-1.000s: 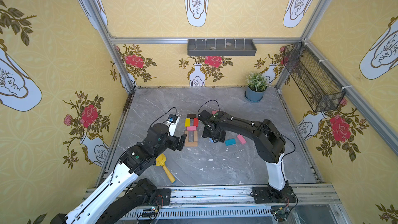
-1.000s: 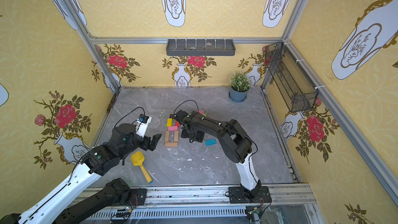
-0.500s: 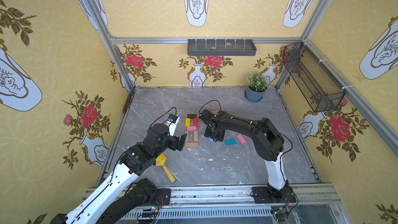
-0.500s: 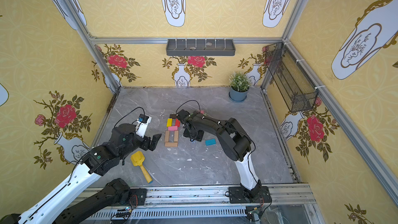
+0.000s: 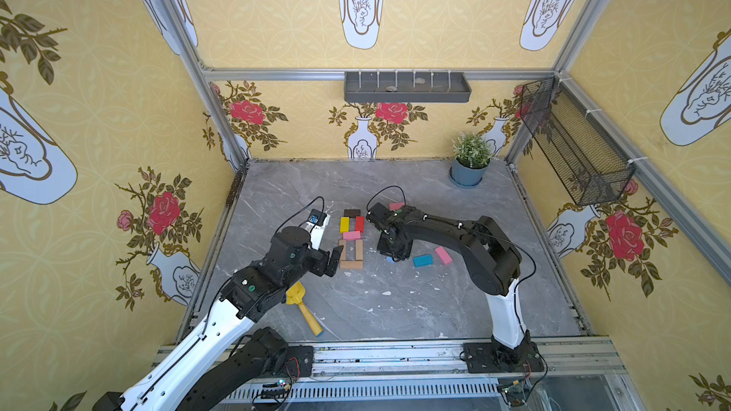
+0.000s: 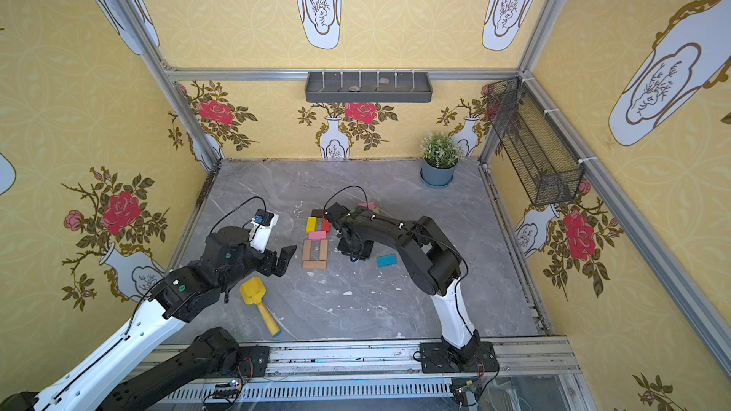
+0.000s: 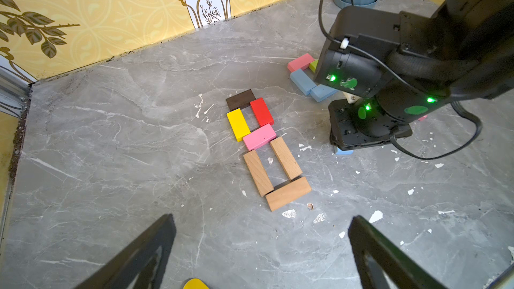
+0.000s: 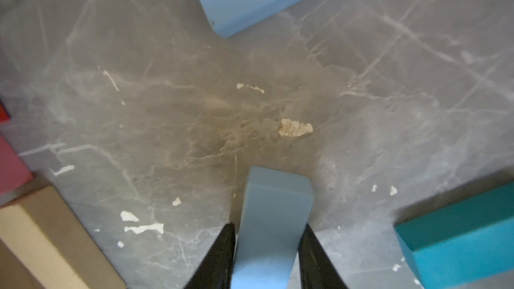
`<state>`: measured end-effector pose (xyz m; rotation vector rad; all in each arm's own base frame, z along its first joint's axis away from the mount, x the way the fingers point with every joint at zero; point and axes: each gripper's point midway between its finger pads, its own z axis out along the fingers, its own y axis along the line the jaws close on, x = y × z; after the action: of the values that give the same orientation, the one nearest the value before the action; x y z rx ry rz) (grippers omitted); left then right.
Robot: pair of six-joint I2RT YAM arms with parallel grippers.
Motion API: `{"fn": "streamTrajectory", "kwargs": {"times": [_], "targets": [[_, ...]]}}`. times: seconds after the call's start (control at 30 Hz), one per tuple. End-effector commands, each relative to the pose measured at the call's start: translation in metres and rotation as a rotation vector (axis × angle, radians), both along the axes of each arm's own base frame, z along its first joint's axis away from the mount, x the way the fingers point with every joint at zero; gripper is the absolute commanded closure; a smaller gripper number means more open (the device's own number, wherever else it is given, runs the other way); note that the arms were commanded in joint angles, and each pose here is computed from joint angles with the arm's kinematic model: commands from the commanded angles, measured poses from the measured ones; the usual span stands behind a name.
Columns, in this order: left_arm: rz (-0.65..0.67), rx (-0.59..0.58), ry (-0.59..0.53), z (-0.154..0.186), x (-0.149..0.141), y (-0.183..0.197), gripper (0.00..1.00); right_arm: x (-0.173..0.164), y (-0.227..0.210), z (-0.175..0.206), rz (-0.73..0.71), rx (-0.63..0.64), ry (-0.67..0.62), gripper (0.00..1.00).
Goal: Assemble the number 8 with building blocks
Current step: Assemble the building block at the center of the board.
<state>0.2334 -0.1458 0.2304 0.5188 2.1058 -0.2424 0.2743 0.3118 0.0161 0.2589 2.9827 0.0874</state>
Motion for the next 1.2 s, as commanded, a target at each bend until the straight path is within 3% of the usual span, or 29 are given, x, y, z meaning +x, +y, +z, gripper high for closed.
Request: {"fn": "streamTrajectory", "kwargs": {"times": [0.0, 0.13, 0.27, 0.53, 1.17], "targets": [[-0.003, 0.006, 0.011, -0.003, -0.002, 0.000, 0.00, 0.003, 0.006, 0.003, 0.108, 0.021, -0.028, 0.76], [-0.002, 0.006, 0.011, -0.003, -0.002, 0.001, 0.00, 0.009, -0.001, 0.008, 0.209, 0.003, -0.059, 0.90], [-0.003, 0.007, 0.011, -0.003, -0.002, 0.000, 0.00, 0.016, -0.015, 0.011, 0.282, -0.010, -0.065, 0.94], [-0.001, 0.009, 0.013, -0.003, -0.001, 0.001, 0.00, 0.020, -0.018, 0.009, 0.354, 0.078, -0.036, 0.94], [-0.003, 0.010, 0.016, -0.004, -0.001, 0.000, 0.00, 0.034, -0.022, -0.009, 0.337, -0.018, -0.012, 0.90]]}}
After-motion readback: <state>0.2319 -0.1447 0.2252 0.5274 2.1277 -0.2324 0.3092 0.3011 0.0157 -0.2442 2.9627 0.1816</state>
